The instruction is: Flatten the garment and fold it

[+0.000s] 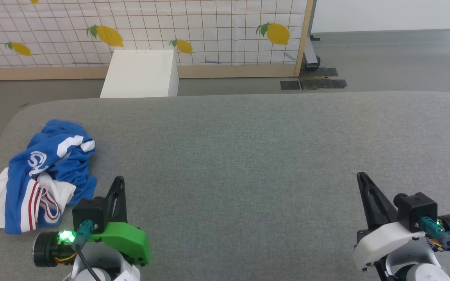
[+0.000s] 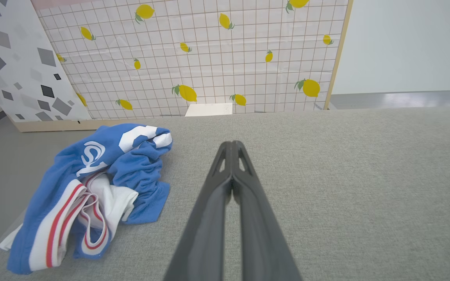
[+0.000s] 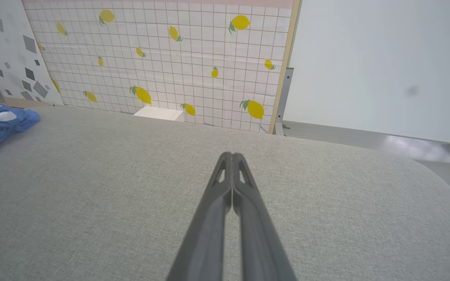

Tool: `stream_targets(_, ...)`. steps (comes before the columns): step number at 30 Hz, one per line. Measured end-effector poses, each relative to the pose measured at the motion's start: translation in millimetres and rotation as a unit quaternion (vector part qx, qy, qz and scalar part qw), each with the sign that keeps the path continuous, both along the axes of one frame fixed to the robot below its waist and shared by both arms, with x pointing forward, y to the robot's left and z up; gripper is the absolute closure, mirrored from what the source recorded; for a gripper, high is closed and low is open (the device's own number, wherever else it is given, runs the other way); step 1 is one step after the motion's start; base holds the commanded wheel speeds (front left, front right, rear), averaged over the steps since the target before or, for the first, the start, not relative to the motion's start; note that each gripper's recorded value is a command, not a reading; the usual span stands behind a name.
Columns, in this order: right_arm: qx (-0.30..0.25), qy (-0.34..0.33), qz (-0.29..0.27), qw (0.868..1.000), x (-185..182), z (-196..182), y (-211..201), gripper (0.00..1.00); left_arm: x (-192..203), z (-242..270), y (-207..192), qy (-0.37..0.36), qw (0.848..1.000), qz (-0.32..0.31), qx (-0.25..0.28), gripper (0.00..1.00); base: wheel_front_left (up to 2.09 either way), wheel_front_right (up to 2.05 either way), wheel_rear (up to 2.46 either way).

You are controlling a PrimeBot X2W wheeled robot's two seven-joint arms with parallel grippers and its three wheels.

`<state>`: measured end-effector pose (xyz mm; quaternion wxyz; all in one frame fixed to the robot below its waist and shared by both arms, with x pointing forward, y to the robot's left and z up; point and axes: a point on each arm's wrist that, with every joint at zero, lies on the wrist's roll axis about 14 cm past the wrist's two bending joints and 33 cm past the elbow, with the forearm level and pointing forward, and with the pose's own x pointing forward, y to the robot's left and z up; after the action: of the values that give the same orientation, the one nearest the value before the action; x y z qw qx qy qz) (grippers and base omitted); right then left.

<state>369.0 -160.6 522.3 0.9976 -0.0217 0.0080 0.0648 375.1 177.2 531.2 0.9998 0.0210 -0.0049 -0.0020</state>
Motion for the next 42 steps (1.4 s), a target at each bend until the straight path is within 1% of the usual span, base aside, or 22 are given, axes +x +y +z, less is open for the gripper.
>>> stream_targets(26, 0.0, 0.0, 0.0, 1.0, 0.0, 0.0, 0.1, 1.0, 0.0, 0.0, 0.0, 0.0, 1.0, 0.0, 0.0, 1.0, 0.0, 0.0, 0.0)
stream_targets(27, 0.0, 0.0, 0.0, 1.0, 0.0, -0.1, 0.1, 0.0, 0.0, 0.0, -0.2, 0.0, 1.0, 0.0, 0.0, 0.0, 0.0, 0.0, 0.0)
stream_targets(42, 0.012, 0.0, -0.007, 1.0, 0.1, -2.6, -4.5, 0.0, -0.1, -3.0, -4.4, -0.001, 1.0, -0.005, -0.007, 0.0, 0.0, 0.0, 0.0)
